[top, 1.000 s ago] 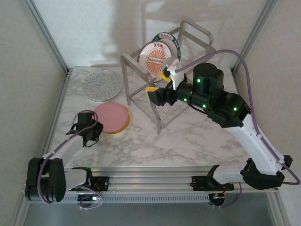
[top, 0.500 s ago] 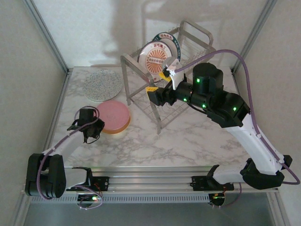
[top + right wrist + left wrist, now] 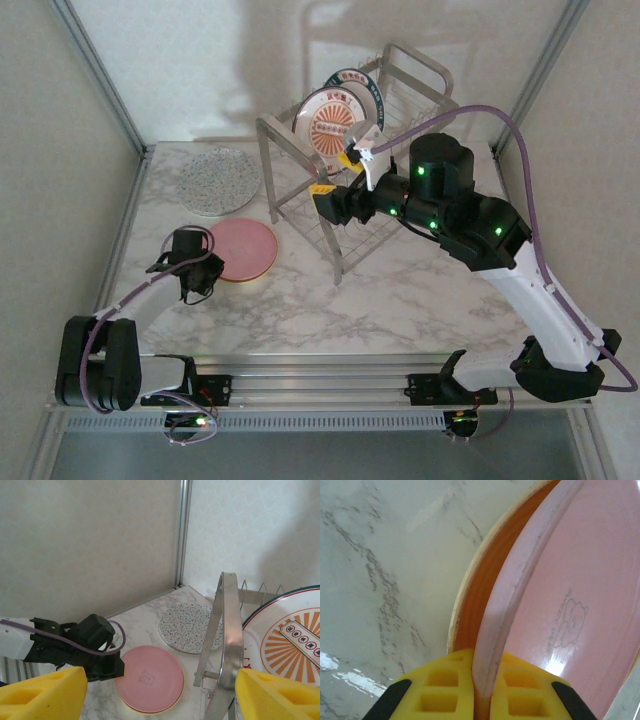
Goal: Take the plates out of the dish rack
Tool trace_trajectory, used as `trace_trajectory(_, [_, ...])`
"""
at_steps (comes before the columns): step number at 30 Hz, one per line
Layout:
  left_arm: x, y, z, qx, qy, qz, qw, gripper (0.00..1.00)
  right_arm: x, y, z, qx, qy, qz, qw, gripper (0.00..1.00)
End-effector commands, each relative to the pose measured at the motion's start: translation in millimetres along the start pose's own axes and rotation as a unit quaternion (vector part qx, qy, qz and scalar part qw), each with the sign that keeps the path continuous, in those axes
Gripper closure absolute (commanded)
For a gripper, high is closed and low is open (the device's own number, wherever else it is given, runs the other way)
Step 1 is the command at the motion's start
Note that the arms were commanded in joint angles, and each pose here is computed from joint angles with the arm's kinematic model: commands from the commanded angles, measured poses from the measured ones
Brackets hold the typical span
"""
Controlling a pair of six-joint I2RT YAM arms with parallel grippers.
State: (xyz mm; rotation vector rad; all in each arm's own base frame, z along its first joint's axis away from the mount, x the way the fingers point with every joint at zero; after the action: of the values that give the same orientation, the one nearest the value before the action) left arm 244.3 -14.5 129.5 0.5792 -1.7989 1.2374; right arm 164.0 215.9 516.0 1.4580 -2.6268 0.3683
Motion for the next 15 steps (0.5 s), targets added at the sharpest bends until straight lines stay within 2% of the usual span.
trace_trajectory(1, [3.8,-10.1,-2.4,-0.015,-0.011,0.004,1.000,0.92,-5.0,0.1,-1.7,0.006,-0.007,0.007,1.000,0.21])
trace_trajectory(9, [14.5,-15.2,-3.4,-0.018,-0.013,0.002,1.000,0.56,-5.6,-0.2,-2.2,0.007,-0.006,0.009,1.000,0.21])
trace_trajectory(15, [30.2,-17.6,-4.6,-0.026,-0.018,-0.010,0.999,0.42,-4.9,-1.2,-3.9,0.007,-0.009,0.015,1.000,0.21])
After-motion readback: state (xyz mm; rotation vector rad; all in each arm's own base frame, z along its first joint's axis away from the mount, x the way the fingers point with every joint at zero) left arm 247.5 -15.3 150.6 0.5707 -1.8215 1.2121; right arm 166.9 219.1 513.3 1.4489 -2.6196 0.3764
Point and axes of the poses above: each hand's point on the last joint's axis, 136 mm out from that joint toward the fingers, its own x axis back along the fingers, its own y axis along the line the jaws close on, z = x × y, the point moved 10 cm from there along x, back along the fingers, and after that the axes turned 7 degrees about x, right-handed, at the moved point
